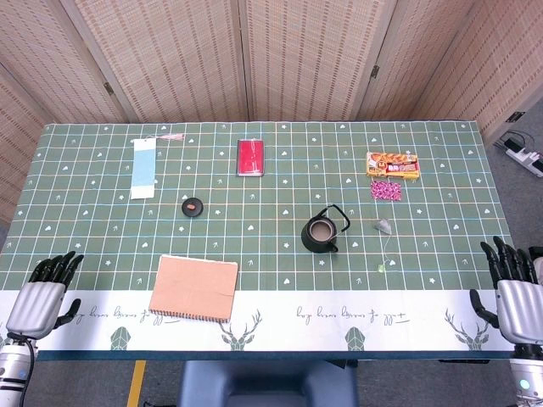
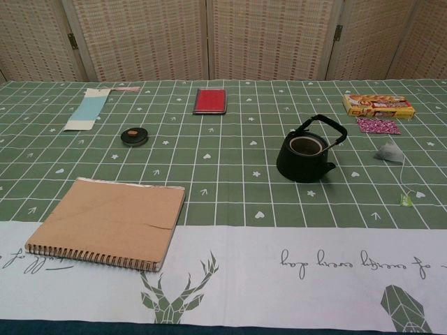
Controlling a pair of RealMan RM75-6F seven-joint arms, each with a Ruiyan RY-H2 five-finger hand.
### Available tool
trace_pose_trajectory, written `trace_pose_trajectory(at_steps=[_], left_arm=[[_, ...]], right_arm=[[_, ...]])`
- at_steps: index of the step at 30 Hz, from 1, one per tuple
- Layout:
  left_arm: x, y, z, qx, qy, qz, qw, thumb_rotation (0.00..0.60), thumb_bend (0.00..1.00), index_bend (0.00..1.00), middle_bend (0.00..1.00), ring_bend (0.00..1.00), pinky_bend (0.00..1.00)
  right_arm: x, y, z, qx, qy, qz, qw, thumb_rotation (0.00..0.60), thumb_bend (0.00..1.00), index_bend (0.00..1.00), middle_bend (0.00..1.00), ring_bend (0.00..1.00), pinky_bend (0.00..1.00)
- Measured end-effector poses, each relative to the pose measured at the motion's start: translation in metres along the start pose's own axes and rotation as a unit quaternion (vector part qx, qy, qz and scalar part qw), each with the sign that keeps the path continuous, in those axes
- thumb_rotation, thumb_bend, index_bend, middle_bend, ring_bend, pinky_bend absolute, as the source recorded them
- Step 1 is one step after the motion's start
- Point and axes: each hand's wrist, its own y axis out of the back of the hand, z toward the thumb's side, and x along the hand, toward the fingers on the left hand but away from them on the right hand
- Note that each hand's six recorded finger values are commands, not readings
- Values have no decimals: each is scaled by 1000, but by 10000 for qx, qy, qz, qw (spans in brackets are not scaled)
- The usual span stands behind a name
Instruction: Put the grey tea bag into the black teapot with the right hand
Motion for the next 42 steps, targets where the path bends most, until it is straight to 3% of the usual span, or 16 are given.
trace_pose_trajectory(at_steps=[12, 15, 20, 27, 34, 42], left_arm=[[-3, 2, 2, -35, -11, 53, 10000, 600, 384, 0, 3, 54, 93], [-2, 1, -1, -58, 34, 2, 10000, 600, 384, 0, 3, 56, 93], [-5, 3, -1, -116, 26, 42, 9999, 600, 383, 0, 3, 60, 93], [-5, 4, -3, -186, 58, 27, 9998, 600, 383, 0, 3, 65, 97], [-6, 6, -3, -255, 19, 36, 9997, 600, 383, 0, 4, 68, 98], [-8, 8, -4, -337, -19, 49, 9994, 600, 380, 0, 4, 68, 99]], right_arm=[[-2, -9, 8, 144, 124, 127, 9997, 600, 423, 0, 0, 0, 0], [-8, -17, 13, 222, 229, 281, 9991, 600, 423, 86, 0, 0, 0], [-27, -38, 23, 339, 473, 753, 9955, 600, 423, 247, 0, 0, 0], [-64, -67, 51, 715, 890, 1505, 9820, 600, 423, 293, 0, 0, 0], [-93, -89, 68, 862, 830, 2055, 9713, 600, 423, 313, 0, 0, 0], [-109, -113, 96, 948, 1045, 2236, 9644, 600, 423, 379, 0, 0, 0]])
